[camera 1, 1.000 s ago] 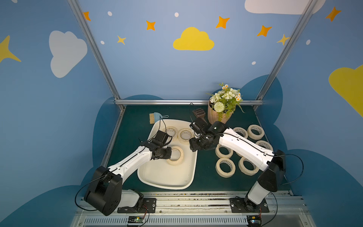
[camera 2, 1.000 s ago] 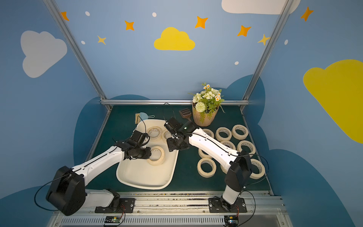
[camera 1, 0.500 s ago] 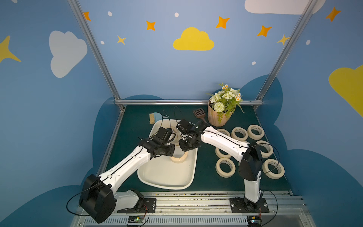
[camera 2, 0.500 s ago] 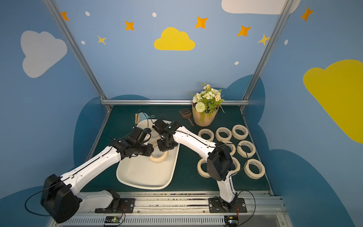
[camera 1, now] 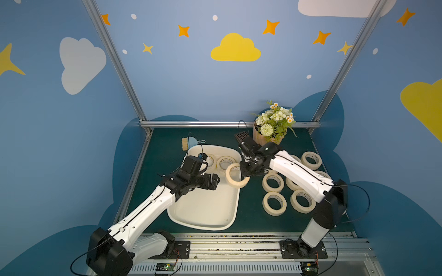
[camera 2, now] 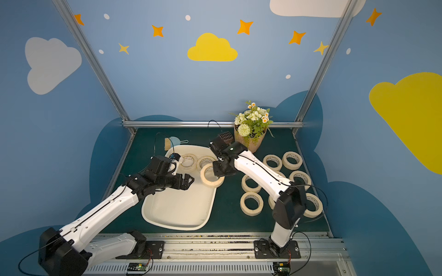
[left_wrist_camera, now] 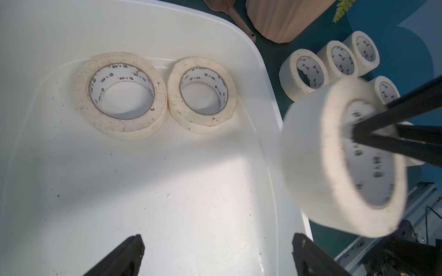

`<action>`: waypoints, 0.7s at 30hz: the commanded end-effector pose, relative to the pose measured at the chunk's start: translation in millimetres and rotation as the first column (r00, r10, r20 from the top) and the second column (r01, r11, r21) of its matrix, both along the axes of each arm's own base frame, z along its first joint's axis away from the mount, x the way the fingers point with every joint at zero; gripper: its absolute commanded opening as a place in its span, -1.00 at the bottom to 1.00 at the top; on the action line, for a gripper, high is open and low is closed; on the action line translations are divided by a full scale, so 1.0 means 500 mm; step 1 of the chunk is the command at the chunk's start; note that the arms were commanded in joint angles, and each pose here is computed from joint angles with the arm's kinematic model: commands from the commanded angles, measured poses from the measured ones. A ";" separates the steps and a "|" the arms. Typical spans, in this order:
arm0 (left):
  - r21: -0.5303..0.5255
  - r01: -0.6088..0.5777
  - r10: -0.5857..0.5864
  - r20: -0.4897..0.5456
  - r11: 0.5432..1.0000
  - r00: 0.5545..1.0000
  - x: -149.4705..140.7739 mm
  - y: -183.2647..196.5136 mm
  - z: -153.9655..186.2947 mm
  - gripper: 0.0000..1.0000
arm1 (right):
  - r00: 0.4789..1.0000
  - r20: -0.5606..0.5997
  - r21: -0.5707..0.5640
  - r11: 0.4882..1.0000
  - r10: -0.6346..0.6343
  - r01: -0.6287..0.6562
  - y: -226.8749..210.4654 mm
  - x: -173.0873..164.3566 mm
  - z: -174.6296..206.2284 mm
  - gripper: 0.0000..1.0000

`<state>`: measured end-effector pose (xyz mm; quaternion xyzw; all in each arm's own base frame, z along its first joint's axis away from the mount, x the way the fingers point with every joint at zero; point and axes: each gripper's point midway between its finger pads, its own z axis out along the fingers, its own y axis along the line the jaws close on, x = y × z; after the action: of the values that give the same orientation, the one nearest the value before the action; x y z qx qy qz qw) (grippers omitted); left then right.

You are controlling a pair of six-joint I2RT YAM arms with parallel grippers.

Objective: Take out the art tape in the storage box
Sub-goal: Place the art tape at the center of the board.

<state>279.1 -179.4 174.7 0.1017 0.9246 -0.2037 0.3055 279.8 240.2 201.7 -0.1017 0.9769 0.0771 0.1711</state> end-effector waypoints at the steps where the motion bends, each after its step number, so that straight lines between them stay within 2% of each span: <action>1: 0.009 -0.012 0.012 -0.001 1.000 1.000 0.036 0.007 -0.023 1.00 | 0.983 0.125 -0.085 0.986 -0.134 0.146 -0.132 -0.011 0.039 -1.00; 2: 0.017 -0.026 0.026 -0.006 1.000 1.000 0.051 0.011 -0.032 1.00 | 0.976 0.152 -0.097 0.981 -0.153 0.169 -0.161 -0.011 0.037 -1.00; 5: 0.051 -0.058 0.059 -0.018 0.997 0.998 0.099 0.021 -0.061 1.00 | 0.968 0.129 -0.112 0.967 -0.214 0.228 -0.225 -0.009 0.004 -1.00; 7: 0.099 -0.092 0.094 -0.012 0.991 0.995 0.137 0.032 -0.077 0.99 | 0.971 0.100 -0.126 0.966 -0.216 0.227 -0.236 0.000 -0.030 -1.00; 12: 0.197 -0.143 0.157 -0.061 0.970 0.986 0.232 0.058 -0.123 0.91 | 0.975 0.015 -0.180 0.958 -0.223 0.222 -0.230 0.052 -0.099 -1.00; 17: 0.204 -0.184 0.199 -0.057 0.962 0.978 0.308 0.078 -0.137 0.86 | 0.978 -0.059 -0.192 0.964 -0.201 0.186 -0.198 0.122 -0.135 -1.00; 21: 0.204 -0.212 0.230 -0.066 0.956 0.971 0.341 0.098 -0.153 0.87 | 0.985 -0.103 -0.186 0.975 -0.141 0.120 -0.153 0.170 -0.156 -1.00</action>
<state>440.3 -137.2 98.3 0.0206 0.9584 -0.0880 0.2707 349.3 146.7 114.0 -0.0253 0.9939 -0.0433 0.0985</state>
